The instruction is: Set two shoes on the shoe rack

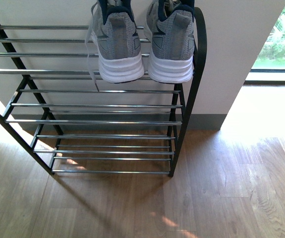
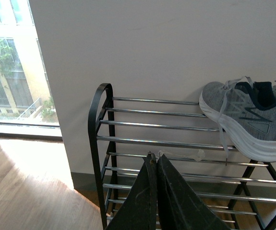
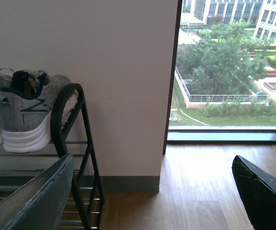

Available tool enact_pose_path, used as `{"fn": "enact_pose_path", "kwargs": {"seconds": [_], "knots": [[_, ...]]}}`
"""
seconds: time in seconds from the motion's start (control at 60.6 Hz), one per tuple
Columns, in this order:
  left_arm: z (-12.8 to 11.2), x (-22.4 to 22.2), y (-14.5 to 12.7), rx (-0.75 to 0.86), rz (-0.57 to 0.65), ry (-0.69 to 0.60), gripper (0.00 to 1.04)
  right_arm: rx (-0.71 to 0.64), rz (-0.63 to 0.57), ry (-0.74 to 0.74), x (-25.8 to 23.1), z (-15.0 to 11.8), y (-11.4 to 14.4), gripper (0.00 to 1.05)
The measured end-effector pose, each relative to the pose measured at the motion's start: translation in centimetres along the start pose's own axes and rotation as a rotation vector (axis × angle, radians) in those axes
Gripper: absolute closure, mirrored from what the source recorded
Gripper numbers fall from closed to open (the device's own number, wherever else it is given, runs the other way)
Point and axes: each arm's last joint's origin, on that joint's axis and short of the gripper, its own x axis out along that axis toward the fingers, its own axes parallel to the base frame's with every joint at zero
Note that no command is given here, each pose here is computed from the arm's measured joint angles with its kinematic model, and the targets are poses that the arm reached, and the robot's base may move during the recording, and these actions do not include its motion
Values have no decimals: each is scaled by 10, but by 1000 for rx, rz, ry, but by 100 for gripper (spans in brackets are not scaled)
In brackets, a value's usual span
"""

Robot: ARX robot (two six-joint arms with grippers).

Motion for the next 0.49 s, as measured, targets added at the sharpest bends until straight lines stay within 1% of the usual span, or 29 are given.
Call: {"fn": "enact_pose_path", "kwargs": {"seconds": [0.132,0.165,0.214,0.247,0.313,0.33,0.346,0.412,0.429,0.462,0.495], "knots": [[0,0,0,0,0,0,74,0,0,1,0,0,0,9],[0,0,0,0,0,0,66,0,0,0,0,0,0,9],[0,0,0,0,0,-1,59,0,0,0,0,0,0,9],[0,0,0,0,0,-1,52,0,0,0,0,0,0,9],[0,0,0,0,0,-1,35,0,0,0,0,0,0,9],[0,0,0,0,0,-1,28,0,0,0,0,0,0,9],[0,0,0,0,0,-1,26,0,0,0,0,0,0,9],[0,0,0,0,0,-1,9,0,0,0,0,0,0,9],[0,0,0,2,0,-1,8,0,0,0,0,0,0,9],[0,0,0,2,0,-1,10,0,0,0,0,0,0,9],[0,0,0,2,0,-1,10,0,0,0,0,0,0,9]]}}
